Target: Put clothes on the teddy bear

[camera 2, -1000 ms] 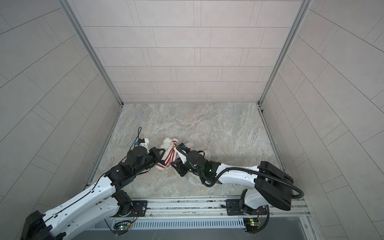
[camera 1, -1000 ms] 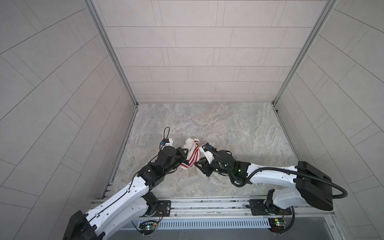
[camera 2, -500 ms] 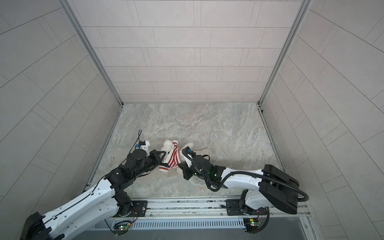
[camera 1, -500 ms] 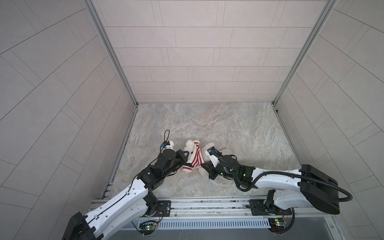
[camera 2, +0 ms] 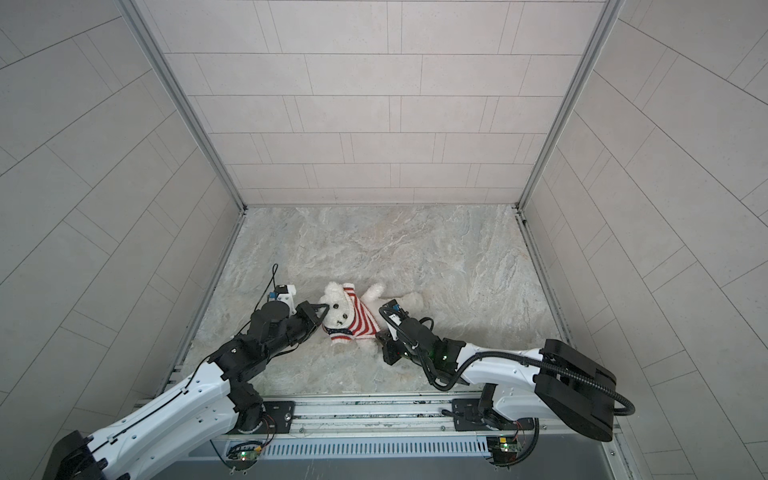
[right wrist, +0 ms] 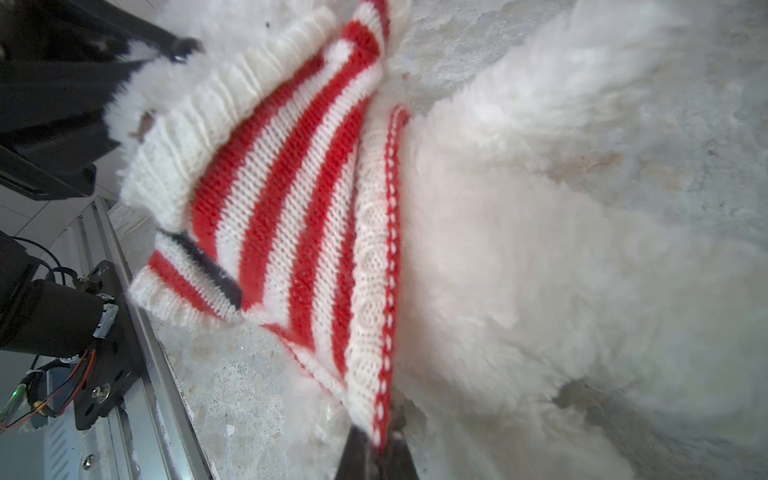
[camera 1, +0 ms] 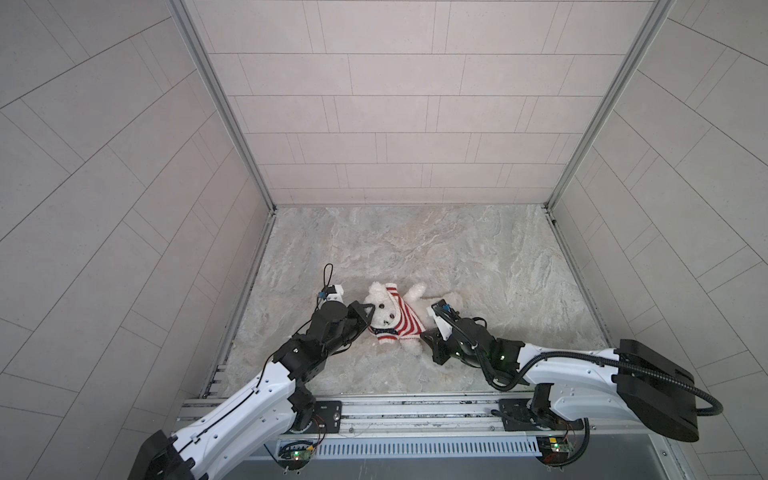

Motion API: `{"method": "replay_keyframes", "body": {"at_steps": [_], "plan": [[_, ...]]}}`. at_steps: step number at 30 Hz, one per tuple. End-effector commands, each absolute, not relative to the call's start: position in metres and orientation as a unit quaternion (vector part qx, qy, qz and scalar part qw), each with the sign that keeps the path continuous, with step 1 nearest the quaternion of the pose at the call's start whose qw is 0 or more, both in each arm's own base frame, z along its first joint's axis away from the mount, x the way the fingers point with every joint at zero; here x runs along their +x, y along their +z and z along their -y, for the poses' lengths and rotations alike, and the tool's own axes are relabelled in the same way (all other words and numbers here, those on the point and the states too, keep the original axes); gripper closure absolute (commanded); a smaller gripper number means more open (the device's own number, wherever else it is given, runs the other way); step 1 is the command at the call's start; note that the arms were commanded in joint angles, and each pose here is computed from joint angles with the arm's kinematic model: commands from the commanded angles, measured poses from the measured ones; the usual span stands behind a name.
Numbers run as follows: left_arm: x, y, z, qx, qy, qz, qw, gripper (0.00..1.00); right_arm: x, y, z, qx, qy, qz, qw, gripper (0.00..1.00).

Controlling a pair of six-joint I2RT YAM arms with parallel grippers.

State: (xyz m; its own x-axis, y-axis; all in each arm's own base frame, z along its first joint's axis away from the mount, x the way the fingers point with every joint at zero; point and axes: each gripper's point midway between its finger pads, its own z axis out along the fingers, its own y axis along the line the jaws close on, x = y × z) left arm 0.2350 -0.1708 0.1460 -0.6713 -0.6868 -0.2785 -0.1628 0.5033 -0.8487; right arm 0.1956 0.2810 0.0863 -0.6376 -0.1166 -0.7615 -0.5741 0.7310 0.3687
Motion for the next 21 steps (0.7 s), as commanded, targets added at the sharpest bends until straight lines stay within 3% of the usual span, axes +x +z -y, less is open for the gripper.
{"method": "replay_keyframes", "body": {"at_steps": [1,9,14,21], "plan": [[0.245,0.162,0.161,-0.282,-0.441,-0.781,0.340,1.00,0.193,0.047,-0.245,-0.180,0.233,-0.895,0.334,1.00],[0.240,0.157,0.165,-0.293,-0.464,-0.771,0.322,1.00,0.201,0.054,-0.242,-0.200,0.200,-0.899,0.333,1.00],[0.239,0.162,0.161,-0.301,-0.469,-0.764,0.326,1.00,0.216,0.057,-0.211,-0.192,0.114,-0.913,0.341,1.00],[0.239,0.159,0.149,-0.332,-0.471,-0.743,0.340,1.00,0.226,0.074,-0.188,-0.149,0.119,-0.906,0.379,1.00]]}}
